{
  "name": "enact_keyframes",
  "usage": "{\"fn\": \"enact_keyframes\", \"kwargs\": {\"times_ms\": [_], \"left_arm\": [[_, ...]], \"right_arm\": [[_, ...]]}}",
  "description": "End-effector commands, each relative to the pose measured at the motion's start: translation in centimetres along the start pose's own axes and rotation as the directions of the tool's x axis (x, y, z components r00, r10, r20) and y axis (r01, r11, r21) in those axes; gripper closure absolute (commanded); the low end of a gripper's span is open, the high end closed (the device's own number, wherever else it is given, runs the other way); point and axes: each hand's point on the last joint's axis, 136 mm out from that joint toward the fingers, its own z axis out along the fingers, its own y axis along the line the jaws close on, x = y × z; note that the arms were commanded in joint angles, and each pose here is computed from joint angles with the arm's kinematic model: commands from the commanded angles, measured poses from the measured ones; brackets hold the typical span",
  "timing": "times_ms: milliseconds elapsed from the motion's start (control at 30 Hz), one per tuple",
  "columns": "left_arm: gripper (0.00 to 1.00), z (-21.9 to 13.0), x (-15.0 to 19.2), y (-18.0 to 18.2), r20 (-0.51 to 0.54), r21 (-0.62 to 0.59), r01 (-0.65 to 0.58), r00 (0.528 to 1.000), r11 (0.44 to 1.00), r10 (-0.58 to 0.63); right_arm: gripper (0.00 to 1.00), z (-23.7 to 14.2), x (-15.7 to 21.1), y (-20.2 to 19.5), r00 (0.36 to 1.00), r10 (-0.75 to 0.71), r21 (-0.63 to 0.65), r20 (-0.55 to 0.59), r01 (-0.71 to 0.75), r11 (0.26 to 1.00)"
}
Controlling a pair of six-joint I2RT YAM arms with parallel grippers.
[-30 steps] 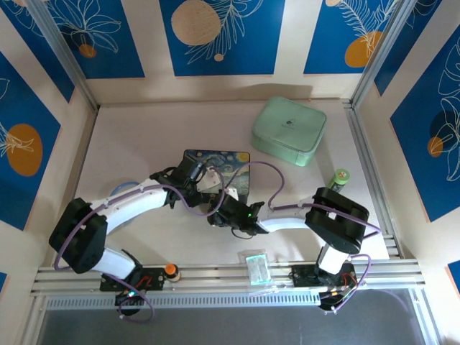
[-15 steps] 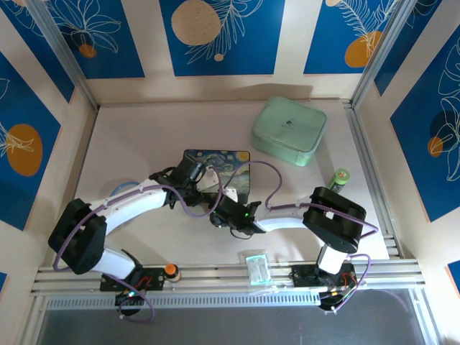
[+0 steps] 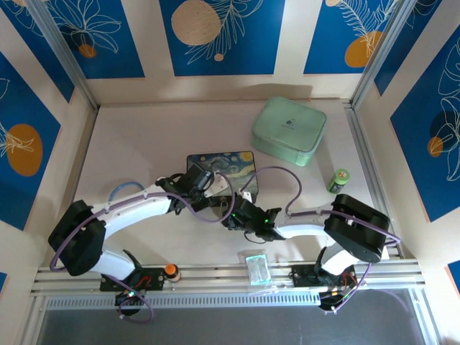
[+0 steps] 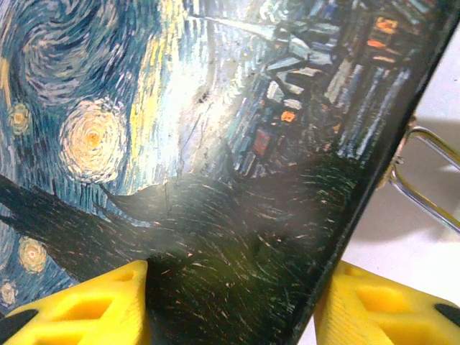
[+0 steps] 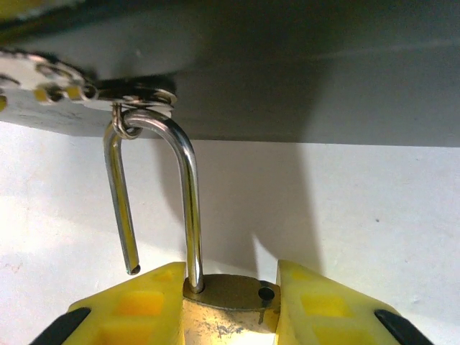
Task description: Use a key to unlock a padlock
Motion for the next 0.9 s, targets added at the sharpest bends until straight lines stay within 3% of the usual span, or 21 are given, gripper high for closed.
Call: {"fn": "enact_keyframes", "kwargs": {"times_ms": [0, 367, 867], "left_arm": [[0.56, -0.1, 2.8, -4.9, -0.139, 0.183, 0.048, 0.990, 0.982, -0.022], [0.62, 0.7, 4.0, -6.7, -0.259, 0.186, 0.125, 0.963, 0.975, -0.074], [0.66, 0.3, 4.5, -8.6, -0.257, 0.196, 0.053, 0.966, 0.979, -0.001]], "right_arm": [[0.76, 0.2, 2.2, -3.3, 0.993, 0.084, 0.060, -0.084, -0.080, 0.995], [0.77, 0.2, 2.6, -5.5, 0.970, 0.225, 0.036, -0.091, -0.223, 0.974], [0.77, 0.2, 0.1, -5.1, 0.926, 0.370, -0.083, -0.070, -0.375, 0.923]]}}
